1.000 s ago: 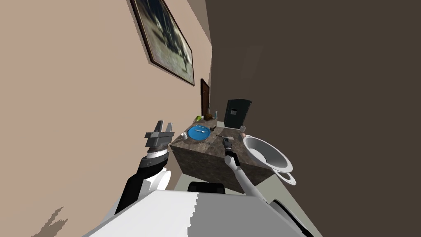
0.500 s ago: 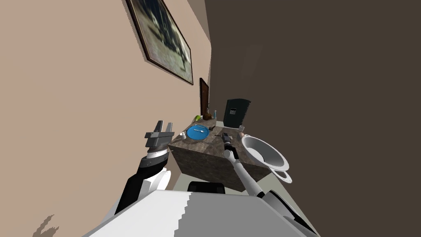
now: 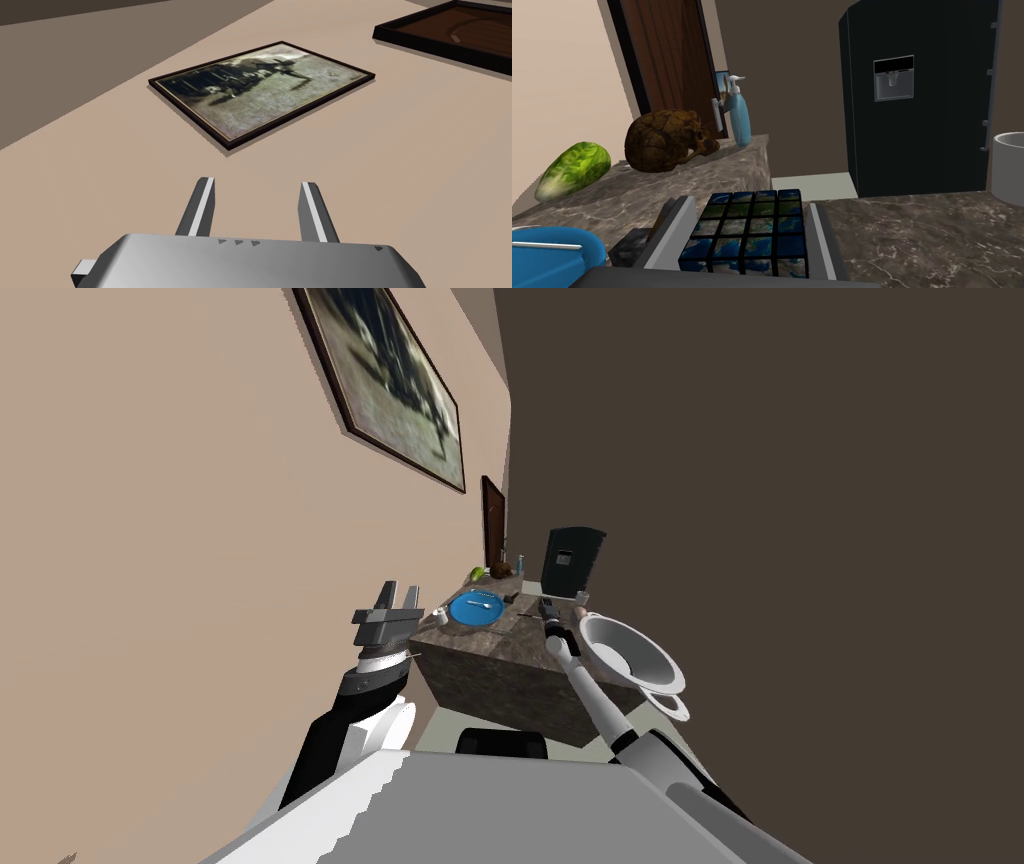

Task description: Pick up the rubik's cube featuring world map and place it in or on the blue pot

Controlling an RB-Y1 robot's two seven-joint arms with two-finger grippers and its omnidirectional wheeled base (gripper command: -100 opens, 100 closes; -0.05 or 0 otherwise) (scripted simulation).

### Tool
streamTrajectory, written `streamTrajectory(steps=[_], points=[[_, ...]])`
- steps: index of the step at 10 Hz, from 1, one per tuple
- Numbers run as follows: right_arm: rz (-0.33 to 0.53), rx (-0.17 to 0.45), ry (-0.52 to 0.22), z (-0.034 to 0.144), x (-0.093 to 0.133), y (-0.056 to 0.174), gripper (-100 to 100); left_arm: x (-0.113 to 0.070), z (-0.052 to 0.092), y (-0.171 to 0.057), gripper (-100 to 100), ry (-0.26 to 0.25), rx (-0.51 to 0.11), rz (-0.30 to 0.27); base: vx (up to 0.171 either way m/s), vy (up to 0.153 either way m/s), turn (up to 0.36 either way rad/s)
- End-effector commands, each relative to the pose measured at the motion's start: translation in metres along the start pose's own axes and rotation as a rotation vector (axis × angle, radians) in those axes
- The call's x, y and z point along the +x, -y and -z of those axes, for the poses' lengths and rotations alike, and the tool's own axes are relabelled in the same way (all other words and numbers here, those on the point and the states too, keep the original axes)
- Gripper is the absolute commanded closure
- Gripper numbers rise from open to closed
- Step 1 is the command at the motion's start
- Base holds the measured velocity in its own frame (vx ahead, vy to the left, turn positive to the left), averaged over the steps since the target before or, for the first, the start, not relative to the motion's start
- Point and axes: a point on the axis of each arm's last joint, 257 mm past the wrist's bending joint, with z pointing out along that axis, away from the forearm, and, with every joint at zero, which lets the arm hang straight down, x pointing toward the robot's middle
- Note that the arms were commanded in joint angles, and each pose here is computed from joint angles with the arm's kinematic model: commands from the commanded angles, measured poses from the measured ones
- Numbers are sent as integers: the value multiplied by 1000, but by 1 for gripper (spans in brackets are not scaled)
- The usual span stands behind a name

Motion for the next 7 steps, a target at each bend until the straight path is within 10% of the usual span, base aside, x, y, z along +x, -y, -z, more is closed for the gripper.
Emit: streamTrajectory(steps=[1, 7], points=[[-21, 32, -13, -15, 17, 15, 100, 0, 0, 0, 0, 0, 0, 0, -27, -73, -35], [-77, 151, -58, -52, 83, 58, 100, 0, 0, 0, 0, 0, 0, 0, -23, -75, -27]])
